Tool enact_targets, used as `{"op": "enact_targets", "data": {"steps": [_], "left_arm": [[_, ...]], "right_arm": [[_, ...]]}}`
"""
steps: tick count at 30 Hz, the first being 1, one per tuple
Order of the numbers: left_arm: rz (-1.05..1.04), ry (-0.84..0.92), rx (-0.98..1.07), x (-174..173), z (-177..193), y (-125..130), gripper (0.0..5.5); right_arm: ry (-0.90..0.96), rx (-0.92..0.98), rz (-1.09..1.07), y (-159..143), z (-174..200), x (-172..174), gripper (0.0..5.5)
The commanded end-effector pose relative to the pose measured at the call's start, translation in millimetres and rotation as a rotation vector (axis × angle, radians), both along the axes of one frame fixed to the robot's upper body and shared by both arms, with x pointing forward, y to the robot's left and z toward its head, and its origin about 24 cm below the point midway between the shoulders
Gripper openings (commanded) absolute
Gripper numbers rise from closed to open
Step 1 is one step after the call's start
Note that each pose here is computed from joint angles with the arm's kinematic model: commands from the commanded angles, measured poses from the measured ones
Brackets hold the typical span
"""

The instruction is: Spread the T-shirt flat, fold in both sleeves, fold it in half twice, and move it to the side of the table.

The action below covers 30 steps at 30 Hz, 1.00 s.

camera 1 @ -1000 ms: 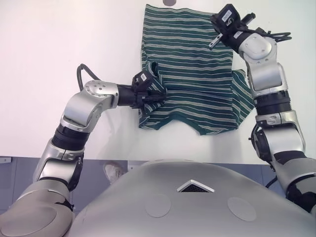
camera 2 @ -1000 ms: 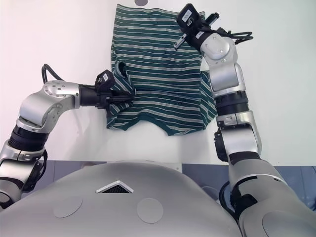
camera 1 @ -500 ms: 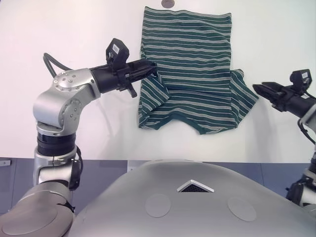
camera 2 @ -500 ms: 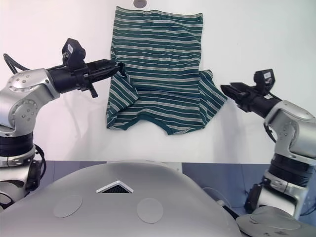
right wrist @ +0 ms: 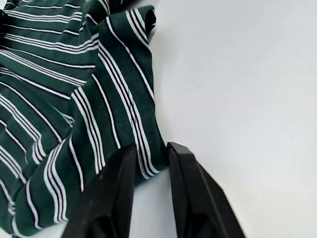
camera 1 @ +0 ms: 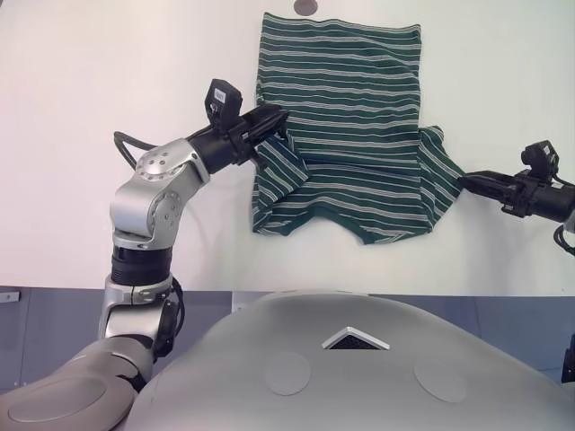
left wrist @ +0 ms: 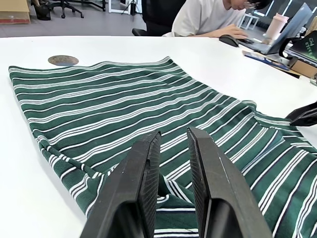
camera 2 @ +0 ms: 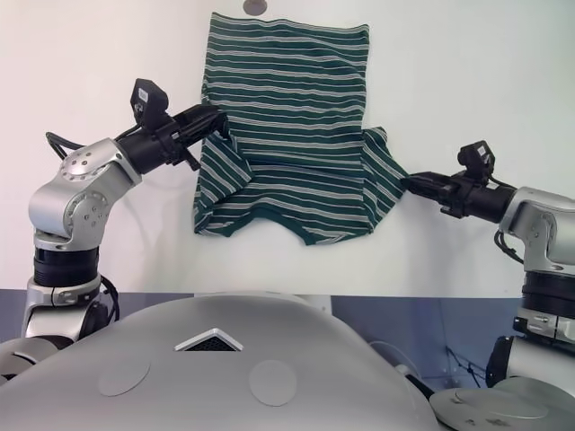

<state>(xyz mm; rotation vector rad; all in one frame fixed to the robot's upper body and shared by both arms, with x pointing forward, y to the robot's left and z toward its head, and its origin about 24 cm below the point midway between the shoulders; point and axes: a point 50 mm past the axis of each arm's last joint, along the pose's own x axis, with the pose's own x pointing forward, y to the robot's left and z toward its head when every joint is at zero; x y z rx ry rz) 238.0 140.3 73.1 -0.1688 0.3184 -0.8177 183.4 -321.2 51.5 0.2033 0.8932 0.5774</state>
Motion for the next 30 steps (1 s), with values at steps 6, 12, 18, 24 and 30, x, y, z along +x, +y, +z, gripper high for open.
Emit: {"op": "enact_targets", "data": {"steps": [6,12,18,24,30], "left_arm": [[0.013,0.004,0.032,0,-8,4,0.96],[-0.013,-0.018,0.064,3,-3,1,0.96],[-0.034,-0.072,0.219,5,-8,1,0.96],[-0.105,-0.243,0.422,-12,-13,16,0.96],[-0.540,-0.470,0.857,-48,-14,74,1.97]], "right_arm": [[-0.130,-0.001,0.174,24,43,15,0.01],[-0.209,-0.015,0.533,91,67,20,0.01],[-0.188,-0.153,0.669,145,24,25,0.73],[-0.325,-0.168,0.719,145,49,23,1.93],[-0.617,-0.565,0.876,82,68,25,2.65]]}}
